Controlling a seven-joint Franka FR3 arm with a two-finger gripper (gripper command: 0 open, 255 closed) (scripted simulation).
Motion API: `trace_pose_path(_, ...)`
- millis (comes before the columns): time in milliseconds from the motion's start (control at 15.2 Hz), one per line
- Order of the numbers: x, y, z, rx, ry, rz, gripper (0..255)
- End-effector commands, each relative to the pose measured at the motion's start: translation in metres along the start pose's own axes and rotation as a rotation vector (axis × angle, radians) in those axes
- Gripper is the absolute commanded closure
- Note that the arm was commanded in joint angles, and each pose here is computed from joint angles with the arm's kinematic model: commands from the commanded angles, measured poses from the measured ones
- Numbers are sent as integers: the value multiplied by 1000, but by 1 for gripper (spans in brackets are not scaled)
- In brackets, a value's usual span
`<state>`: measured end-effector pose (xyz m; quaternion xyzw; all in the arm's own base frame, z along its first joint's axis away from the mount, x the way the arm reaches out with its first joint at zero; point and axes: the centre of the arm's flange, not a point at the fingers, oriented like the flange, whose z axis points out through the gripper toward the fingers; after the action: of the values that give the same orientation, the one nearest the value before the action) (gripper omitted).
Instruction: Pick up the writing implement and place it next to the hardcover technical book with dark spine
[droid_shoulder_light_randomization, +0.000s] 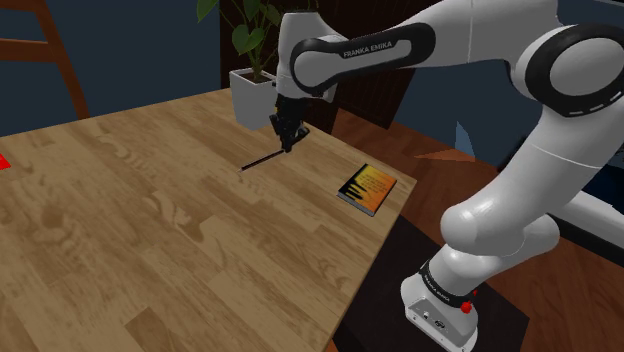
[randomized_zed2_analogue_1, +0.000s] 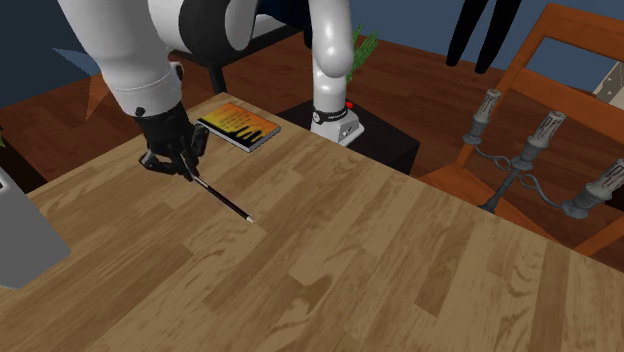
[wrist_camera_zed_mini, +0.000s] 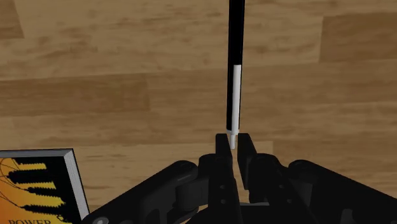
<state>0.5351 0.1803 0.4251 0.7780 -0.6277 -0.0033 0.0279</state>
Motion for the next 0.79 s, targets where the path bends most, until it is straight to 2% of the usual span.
trace_pose_path(0, 27, -1, 0, 0, 0, -2, 255)
trace_pose_path(396, 106, -6, 2, 0, 0, -2, 255)
trace_pose_path(726, 105, -7, 29, 0, 0, -2, 255)
